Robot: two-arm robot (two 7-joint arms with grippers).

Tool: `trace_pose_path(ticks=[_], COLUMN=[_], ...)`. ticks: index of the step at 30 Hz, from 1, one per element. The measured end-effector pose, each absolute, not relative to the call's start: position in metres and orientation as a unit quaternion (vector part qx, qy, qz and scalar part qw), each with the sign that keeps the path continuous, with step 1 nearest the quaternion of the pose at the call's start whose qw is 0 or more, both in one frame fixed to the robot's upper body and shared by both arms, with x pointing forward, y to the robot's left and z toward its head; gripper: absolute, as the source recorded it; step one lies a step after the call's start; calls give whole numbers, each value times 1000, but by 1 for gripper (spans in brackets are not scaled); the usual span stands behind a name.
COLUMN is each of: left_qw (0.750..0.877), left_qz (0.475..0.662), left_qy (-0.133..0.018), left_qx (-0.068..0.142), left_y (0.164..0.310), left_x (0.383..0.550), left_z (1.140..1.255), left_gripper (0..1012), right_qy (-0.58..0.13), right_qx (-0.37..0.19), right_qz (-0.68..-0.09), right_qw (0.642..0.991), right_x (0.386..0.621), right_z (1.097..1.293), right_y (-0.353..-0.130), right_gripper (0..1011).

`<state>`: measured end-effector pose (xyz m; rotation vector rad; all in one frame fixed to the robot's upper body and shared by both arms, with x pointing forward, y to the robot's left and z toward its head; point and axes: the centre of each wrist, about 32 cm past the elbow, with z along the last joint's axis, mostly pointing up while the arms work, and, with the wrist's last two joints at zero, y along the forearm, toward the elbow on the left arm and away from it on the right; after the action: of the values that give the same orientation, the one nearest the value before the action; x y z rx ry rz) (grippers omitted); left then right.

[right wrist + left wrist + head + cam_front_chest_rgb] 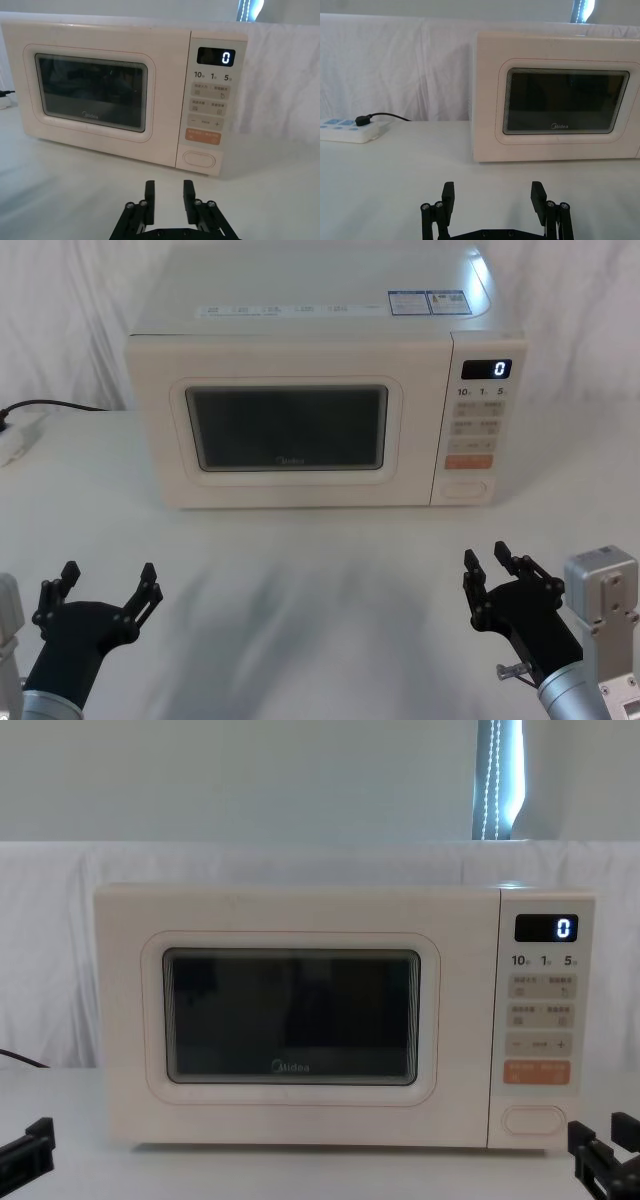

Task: Press the button to open the microwave door with one hand; close the microwave door with the other hand.

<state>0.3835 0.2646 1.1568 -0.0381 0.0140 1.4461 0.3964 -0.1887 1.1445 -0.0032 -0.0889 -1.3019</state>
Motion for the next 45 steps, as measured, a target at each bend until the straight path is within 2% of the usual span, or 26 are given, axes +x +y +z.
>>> trace_pose_path(ticks=[1, 5, 6, 13, 32, 45], left_qw=[750, 750, 750, 750, 750, 750], left_qz=[662, 662, 662, 662, 662, 662], left_qy=[6, 6, 6, 6, 6, 6], left_qx=[-17, -17, -17, -17, -17, -17], left_y=[265, 265, 265, 265, 265, 265], left_x=[384, 384, 384, 384, 384, 384], left_z=[1157, 1157, 1157, 1157, 1157, 1157], left_gripper=[1001, 1001, 1001, 1001, 1001, 1001], right_qy=[-41, -41, -41, -41, -41, -18], right_qx=[-1, -1, -1, -1, -1, -20], right_qz=[-606, -606, -606, -606, -606, -611], right_qw=[795, 795, 795, 795, 795, 791], right_x=[396, 396, 396, 396, 396, 407], right_z=[1145, 1145, 1144, 1145, 1145, 1159], right_y=[-189, -189, -189, -189, -189, -183], right_gripper=[352, 269, 215, 1, 0, 0])
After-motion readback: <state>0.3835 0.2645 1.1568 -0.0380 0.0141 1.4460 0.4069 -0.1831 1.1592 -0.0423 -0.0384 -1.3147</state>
